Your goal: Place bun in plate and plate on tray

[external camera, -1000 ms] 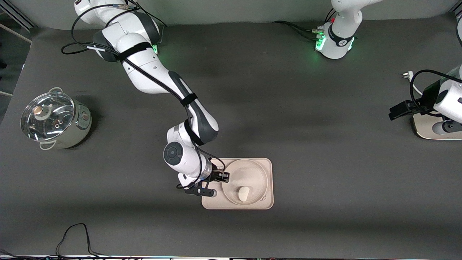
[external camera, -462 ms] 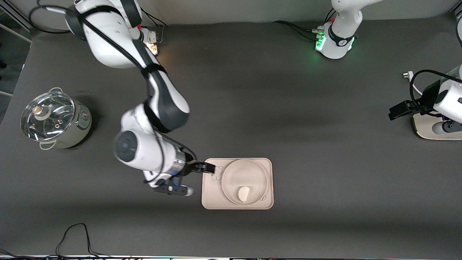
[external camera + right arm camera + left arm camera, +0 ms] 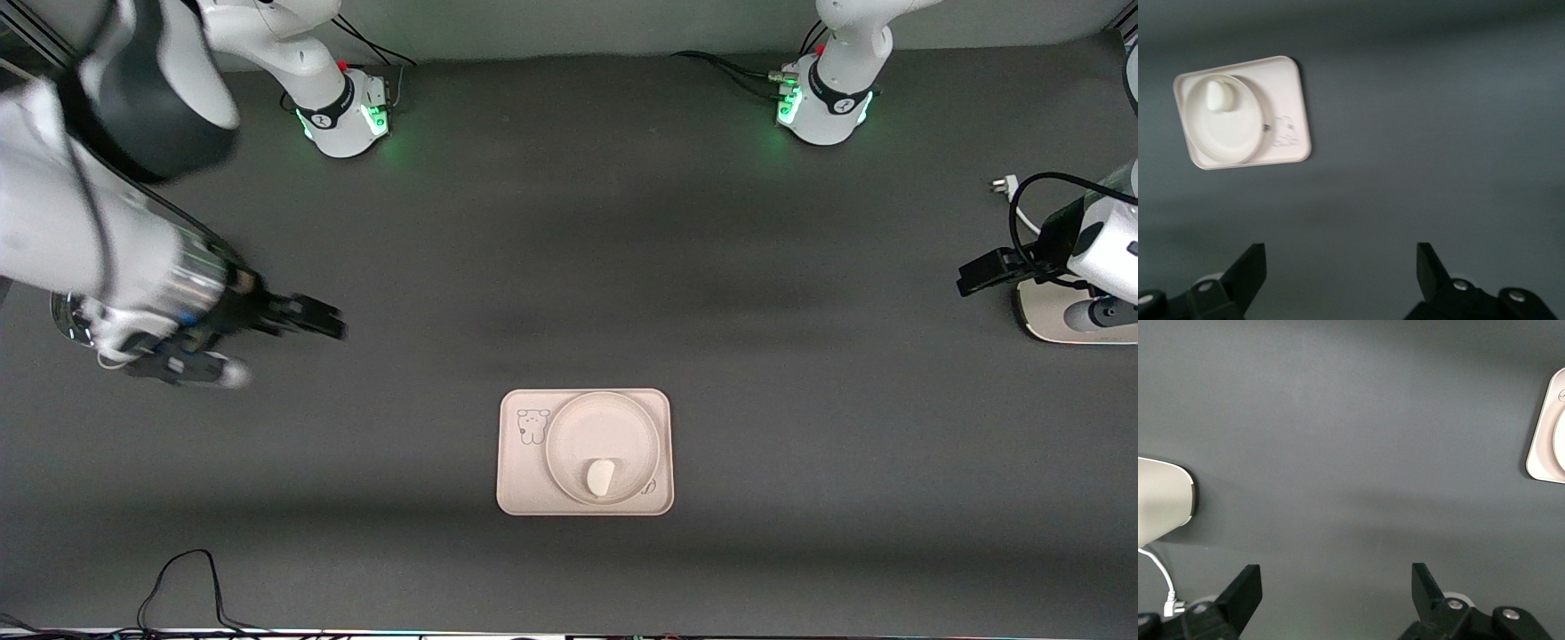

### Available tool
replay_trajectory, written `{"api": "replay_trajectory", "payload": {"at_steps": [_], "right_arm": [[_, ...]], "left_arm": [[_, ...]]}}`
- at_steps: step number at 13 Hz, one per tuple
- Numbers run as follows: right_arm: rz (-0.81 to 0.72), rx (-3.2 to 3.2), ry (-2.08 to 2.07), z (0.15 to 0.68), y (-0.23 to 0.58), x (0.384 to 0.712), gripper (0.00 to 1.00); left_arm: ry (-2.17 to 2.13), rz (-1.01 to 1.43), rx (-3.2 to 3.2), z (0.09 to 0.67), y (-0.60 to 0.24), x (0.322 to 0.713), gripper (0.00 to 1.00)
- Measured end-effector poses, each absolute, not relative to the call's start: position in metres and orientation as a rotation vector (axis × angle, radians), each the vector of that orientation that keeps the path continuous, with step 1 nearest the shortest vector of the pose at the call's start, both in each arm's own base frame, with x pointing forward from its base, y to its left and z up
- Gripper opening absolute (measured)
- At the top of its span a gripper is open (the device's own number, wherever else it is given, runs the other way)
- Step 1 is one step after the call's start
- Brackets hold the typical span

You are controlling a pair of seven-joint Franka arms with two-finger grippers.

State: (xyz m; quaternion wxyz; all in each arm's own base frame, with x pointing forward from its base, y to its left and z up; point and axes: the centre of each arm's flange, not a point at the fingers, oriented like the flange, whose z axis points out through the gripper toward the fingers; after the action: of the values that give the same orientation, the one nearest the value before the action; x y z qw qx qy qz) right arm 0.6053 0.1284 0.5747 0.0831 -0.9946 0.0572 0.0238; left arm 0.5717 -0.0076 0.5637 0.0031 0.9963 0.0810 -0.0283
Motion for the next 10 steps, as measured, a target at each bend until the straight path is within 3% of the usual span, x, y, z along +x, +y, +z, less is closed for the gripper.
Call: {"api": "replay_trajectory", "payload": {"at_steps": [3, 10], "right_arm": [[0.036, -3.059, 0.083, 0.603, 0.053, 0.578, 1.00], [0.006, -3.152, 0.078, 0.611, -0.018, 0.573, 1.00]], "left_arm": [[0.254, -0.089, 3.124, 0.563, -0.007, 0.572, 1.00], [0.254, -0.090, 3.124, 0.563, -0.008, 0.572, 1.00]]}}
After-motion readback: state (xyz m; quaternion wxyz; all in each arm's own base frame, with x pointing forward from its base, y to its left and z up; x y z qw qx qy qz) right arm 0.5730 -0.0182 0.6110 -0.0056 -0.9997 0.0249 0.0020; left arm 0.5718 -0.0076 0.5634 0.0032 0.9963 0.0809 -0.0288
